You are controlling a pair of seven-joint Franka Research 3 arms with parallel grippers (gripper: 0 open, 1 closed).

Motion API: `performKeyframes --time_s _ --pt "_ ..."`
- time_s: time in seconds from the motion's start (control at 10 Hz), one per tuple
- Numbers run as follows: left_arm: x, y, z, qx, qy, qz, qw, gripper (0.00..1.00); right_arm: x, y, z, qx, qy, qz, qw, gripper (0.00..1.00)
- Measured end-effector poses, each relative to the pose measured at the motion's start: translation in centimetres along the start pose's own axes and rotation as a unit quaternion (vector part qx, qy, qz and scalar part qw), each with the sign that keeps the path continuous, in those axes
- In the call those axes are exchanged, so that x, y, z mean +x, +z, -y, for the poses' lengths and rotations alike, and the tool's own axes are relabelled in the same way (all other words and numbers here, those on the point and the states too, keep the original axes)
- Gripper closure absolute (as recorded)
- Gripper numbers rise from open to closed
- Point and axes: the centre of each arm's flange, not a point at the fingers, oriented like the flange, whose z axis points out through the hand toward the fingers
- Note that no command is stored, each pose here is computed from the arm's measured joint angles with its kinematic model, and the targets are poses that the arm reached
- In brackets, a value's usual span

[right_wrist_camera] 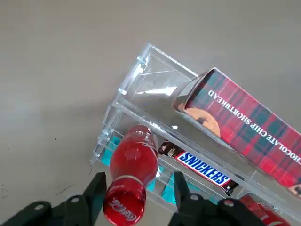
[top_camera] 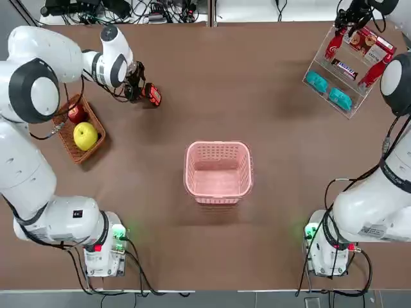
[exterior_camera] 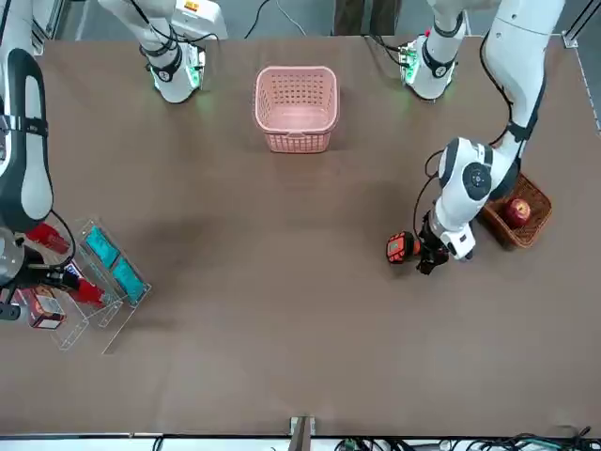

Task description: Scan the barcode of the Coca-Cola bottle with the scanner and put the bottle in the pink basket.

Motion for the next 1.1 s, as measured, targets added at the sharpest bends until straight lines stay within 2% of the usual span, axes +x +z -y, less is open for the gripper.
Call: performKeyframes --time_s 0.2,0.3,0.4,0.5,0.6,0.8,0.9,1.1 --pt "-0.1 0.7 0.1 -0.003 0.006 0.0 1.0 0.01 0.0 0.0 0.1 0.006 0.003 -0.001 1.0 0.35" --pt "0.1 0.9 0.1 -0.003 0.006 0.0 1.0 0.04 0.0 0.0 0.2 0.011 0.005 -0.001 1.0 0.41" --pt "0.1 1.0 0.2 -0.003 0.006 0.0 1.0 0.11 0.0 0.0 0.2 0.013 0.006 -0.001 1.0 0.42" --pt "0.2 1.0 0.2 -0.003 0.007 -0.001 1.0 0.22 0.0 0.0 0.3 0.013 0.006 -0.001 1.0 0.44" --pt "0.1 1.1 0.2 -0.002 0.007 -0.001 1.0 0.26 0.0 0.0 0.3 0.013 0.005 -0.001 1.0 0.46" --pt "0.0 1.3 0.3 0.0 0.013 -0.002 1.0 0.59 0.0 0.0 0.3 0.013 0.006 -0.001 1.0 0.5" --pt "-0.1 1.5 0.4 0.001 0.022 -0.005 1.0 0.66 0.0 0.0 0.3 0.013 0.006 -0.001 1.0 0.54" --pt "-0.3 1.6 0.4 0.001 0.029 -0.007 1.0 0.67 0.0 0.0 0.3 0.013 0.005 -0.002 1.0 0.66"
